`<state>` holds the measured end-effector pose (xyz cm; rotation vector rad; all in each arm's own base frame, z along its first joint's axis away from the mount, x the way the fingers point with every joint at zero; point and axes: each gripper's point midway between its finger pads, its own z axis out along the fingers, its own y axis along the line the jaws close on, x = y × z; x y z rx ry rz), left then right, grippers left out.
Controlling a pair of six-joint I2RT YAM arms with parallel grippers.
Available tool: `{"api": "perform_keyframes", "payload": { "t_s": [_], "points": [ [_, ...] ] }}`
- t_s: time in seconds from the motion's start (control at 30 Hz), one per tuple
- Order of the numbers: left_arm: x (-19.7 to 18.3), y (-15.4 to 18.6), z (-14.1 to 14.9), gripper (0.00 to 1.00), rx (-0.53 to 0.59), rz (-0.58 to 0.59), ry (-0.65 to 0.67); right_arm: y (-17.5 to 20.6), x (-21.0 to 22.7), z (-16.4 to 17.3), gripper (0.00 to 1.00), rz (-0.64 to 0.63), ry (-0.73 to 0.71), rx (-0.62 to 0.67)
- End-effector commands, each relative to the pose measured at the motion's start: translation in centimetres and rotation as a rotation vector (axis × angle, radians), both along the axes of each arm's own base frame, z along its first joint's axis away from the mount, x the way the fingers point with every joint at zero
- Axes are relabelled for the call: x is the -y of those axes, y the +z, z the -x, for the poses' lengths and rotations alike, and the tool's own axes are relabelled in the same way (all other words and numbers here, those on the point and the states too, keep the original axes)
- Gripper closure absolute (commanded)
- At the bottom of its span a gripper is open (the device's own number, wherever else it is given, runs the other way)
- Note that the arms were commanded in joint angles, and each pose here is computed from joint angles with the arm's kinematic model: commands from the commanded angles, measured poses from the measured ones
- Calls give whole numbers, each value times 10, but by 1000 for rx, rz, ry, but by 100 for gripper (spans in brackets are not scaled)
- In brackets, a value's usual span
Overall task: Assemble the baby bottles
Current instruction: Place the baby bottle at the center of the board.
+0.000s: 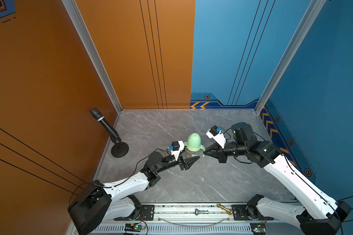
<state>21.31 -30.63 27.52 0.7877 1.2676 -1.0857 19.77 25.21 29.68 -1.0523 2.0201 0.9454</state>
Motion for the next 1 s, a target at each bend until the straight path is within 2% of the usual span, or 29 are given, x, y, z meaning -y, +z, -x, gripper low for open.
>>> {"api": "perform_keyframes", "payload": {
  "t_s": [0.0,0.1,0.13,0.17,0.23,0.37,0.47,0.6,0.83,0.9,0.97],
  "points": [
    [8,26,12,76,176,38,-34,16,-8,8,100,-91,-2,-16],
    [9,28,13,78,192,56,-39,13,-5,7,99,-85,-17,-32],
    [9,28,13,78,198,61,-38,10,-4,5,87,-78,-21,-49],
    [9,29,14,78,203,70,-40,8,-3,3,82,-68,-30,-65],
    [9,32,17,78,205,83,-60,8,-1,0,64,-81,-21,-99],
    [11,36,21,79,199,95,-91,11,-4,5,59,-124,46,-101],
    [12,40,24,79,193,105,-120,12,-4,8,70,-123,69,-70],
    [17,43,31,79,174,109,-196,13,-5,12,78,-139,104,-35],
    [22,45,30,78,168,123,-217,14,-2,15,96,-145,106,-1],
    [25,43,29,75,159,114,-226,18,-1,14,100,-157,94,22],
    [26,39,26,67,155,107,-210,21,0,10,100,-168,58,56]
  ]
}}
